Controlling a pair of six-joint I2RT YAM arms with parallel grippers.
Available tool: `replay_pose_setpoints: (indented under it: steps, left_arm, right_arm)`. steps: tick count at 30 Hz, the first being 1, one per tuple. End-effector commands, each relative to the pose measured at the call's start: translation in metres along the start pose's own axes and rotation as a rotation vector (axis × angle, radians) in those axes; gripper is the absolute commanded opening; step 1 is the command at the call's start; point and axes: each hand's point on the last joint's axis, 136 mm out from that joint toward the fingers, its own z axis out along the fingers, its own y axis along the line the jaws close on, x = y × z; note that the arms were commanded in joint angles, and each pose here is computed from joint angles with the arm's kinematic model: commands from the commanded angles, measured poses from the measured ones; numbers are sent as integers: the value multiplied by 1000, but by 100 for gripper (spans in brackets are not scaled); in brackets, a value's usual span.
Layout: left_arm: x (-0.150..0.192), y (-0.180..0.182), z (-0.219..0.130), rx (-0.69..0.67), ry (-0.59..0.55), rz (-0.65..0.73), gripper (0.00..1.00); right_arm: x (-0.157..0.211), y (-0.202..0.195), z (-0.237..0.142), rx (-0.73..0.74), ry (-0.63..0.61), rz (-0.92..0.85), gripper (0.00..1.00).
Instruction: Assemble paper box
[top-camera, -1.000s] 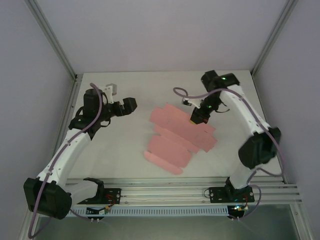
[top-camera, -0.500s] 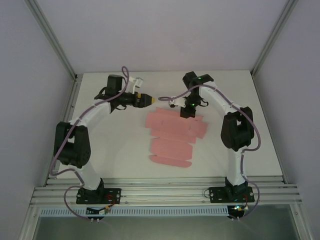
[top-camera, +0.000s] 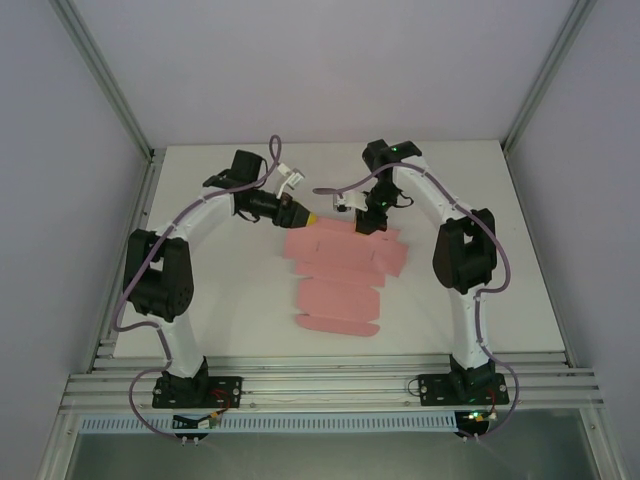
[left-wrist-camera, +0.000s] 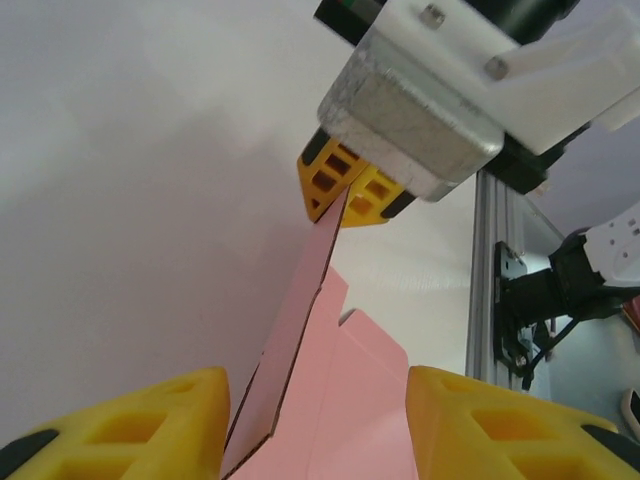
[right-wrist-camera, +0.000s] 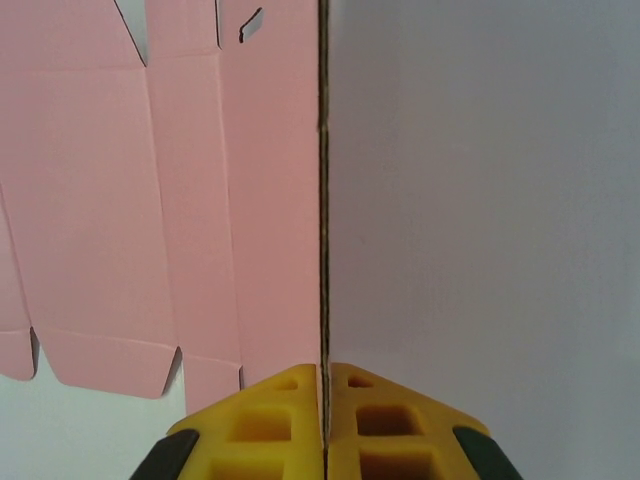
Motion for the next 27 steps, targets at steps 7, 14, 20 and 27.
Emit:
replay_pose_setpoints:
  steps: [7,14,20,27]
  left_arm:
    - [-8,-2,-1,-225,-24,96,18]
    - [-23,-10,4,-399,-118,225,5]
    - [-19,-23,18,-438,-73,290,10]
    - [-13,-16,40,-490,15,306,17]
  right_arm:
    - [-9,7,-6,-30,-41,60,0]
    - [-11,4,-4,-17,-56,152,0]
    - [-9,8,0,-29,-57,194,0]
    - [-9,16,1,-27,-49,193,0]
